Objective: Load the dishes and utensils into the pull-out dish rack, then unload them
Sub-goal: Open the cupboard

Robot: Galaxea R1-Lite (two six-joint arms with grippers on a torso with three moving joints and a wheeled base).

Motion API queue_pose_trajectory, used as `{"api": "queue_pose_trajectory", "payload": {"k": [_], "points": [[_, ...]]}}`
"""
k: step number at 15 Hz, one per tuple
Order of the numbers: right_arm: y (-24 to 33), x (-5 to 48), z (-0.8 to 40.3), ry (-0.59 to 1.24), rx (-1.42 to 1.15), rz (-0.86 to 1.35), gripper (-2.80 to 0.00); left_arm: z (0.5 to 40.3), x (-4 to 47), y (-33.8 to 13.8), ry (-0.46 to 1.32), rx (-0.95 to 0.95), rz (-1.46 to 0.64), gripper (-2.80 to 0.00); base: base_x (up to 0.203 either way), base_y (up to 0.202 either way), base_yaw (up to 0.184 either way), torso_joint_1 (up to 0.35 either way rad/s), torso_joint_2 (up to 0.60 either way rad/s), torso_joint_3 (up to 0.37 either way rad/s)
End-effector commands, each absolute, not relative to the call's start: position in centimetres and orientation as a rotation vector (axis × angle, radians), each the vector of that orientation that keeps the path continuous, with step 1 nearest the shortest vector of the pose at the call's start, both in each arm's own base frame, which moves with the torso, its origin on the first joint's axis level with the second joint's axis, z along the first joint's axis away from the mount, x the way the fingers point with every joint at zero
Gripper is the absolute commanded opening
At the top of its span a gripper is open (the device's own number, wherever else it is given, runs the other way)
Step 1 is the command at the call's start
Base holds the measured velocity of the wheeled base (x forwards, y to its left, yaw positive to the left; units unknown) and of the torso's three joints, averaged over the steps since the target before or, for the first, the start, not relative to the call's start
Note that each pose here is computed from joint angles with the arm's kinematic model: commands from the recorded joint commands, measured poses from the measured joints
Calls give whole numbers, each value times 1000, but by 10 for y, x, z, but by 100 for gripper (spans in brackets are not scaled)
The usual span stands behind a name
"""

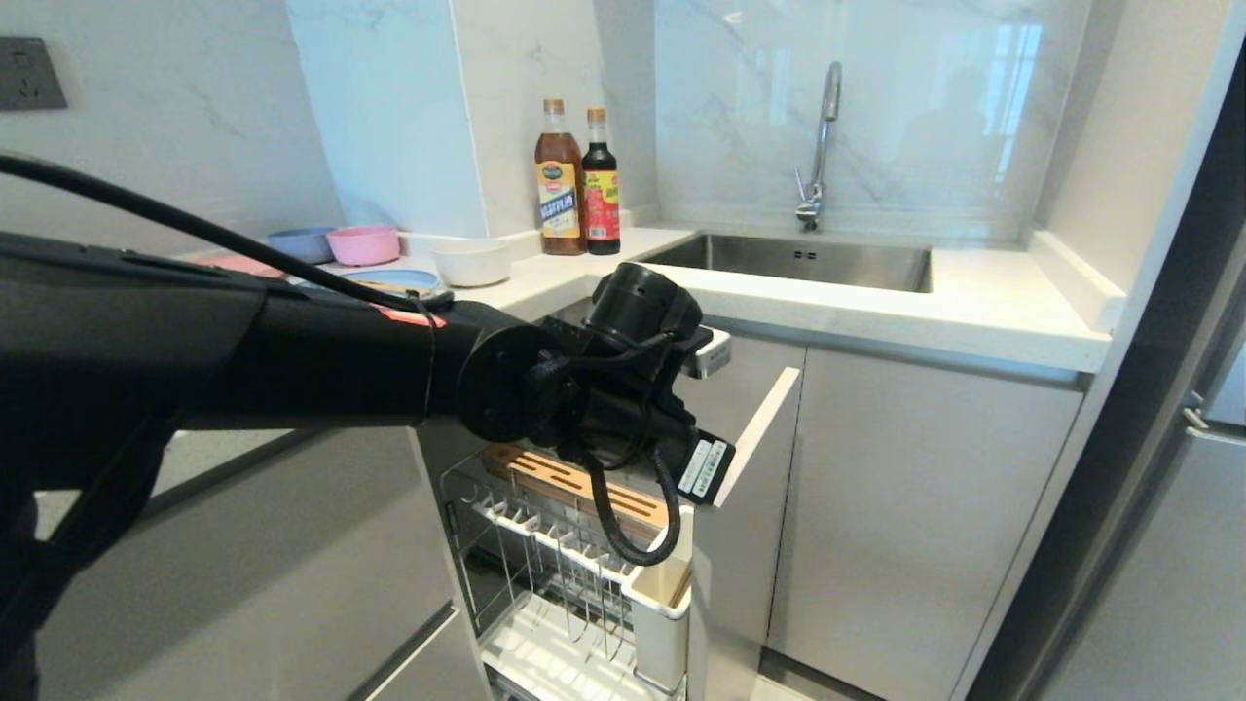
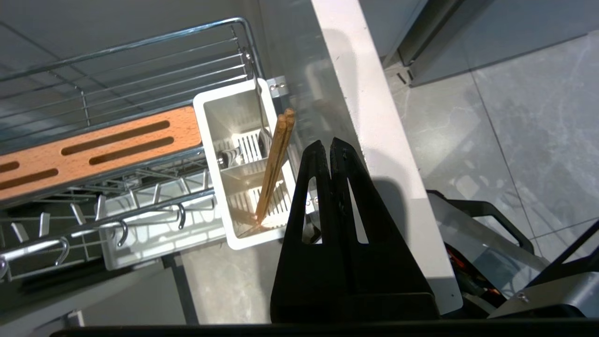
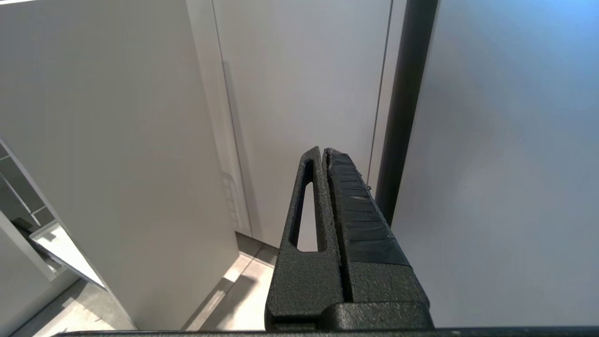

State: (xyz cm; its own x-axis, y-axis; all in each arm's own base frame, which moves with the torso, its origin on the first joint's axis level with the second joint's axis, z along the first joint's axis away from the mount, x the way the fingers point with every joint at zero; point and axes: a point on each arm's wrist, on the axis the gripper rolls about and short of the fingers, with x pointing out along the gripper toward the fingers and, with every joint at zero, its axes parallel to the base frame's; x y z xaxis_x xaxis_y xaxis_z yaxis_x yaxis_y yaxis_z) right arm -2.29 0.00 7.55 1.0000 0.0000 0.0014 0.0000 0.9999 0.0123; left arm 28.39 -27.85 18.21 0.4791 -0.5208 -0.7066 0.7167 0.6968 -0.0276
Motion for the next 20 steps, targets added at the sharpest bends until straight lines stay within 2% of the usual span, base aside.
{"api": "queue_pose_trajectory", "payload": {"k": [1,10,20], "points": [[0,-23,75,1,12,0,-280,181,281,-285,755,294,-788,-280,0,0,0,0,0,0],[0,-23,75,0,12,0,-280,179,273,-300,755,286,-821,-280,0,0,0,0,0,0],[0,-23,75,1,12,0,-280,189,279,-278,758,239,-749,-280,0,0,0,0,0,0]]}}
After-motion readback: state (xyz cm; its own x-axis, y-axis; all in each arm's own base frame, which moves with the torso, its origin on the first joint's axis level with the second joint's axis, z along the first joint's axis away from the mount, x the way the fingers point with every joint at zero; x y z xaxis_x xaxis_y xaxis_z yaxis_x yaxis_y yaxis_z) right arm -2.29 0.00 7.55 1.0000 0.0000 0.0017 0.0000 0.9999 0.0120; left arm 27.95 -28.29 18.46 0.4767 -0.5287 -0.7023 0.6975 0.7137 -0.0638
